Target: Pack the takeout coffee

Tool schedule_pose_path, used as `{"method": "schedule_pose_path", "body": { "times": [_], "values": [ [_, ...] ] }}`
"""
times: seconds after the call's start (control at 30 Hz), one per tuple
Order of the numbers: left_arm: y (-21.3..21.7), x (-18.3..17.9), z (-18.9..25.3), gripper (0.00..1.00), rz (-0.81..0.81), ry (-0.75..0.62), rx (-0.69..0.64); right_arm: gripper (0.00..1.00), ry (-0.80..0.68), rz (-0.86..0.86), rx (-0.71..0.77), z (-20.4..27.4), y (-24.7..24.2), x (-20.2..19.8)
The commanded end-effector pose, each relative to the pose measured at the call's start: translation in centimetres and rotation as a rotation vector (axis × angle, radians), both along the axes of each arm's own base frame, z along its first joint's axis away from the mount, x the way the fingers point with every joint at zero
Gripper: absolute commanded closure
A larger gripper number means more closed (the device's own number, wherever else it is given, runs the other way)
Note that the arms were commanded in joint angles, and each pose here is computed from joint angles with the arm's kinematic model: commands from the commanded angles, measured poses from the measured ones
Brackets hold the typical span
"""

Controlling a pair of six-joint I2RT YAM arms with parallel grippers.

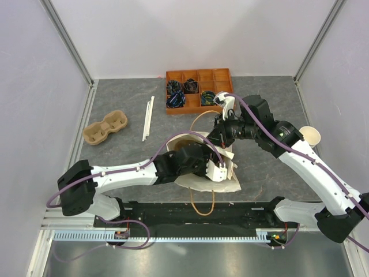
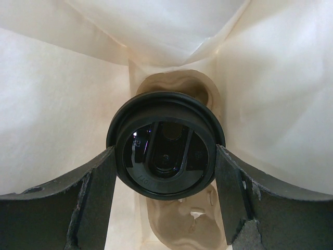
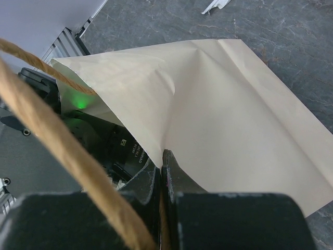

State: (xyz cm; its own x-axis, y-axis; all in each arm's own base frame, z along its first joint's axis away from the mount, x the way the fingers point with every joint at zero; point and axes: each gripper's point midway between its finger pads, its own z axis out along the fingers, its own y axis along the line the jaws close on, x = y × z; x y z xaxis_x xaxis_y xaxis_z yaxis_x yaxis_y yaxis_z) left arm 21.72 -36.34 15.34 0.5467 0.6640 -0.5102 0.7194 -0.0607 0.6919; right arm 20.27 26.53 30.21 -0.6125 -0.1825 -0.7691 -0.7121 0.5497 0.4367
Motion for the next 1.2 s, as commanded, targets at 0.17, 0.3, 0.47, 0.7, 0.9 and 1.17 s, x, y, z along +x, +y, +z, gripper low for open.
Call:
{"method": "schedule_pose_path", "body": {
  "times": [0.17, 0.3, 0.47, 0.7, 0.9, 1.17],
  "values": [
    [0.2, 0.2, -2.0, 0.86, -0.012, 0.068, 0.066, 1.00, 0.032, 0.047, 0.036, 0.5, 0.8, -0.6],
    [0.6, 0.9, -2.1, 0.86, 0.018, 0.126, 0.096, 1.00, 0.034, 0.061, 0.044, 1.0, 0.9, -0.2],
    [0.8, 1.4, -2.5, 0.87, 0.016, 0.198, 0.118, 1.00, 0.026, 0.067, 0.043, 1.2, 0.8, 0.4],
    [1.4, 1.6, -3.6, 0.86, 0.012, 0.265, 0.178, 0.83, 0.020, 0.039, 0.019, 1.4, 0.1, 2.6],
    [1.3, 2.1, -3.9, 0.85, 0.003, 0.303, 0.195, 0.53, 0.020, -0.020, 0.015, 1.8, -0.8, 5.5],
    [1.5, 3.0, -4.3, 0.84, -0.006, 0.361, 0.223, 0.21, -0.025, -0.040, 0.017, 2.9, -1.5, 7.9]
  ]
}}
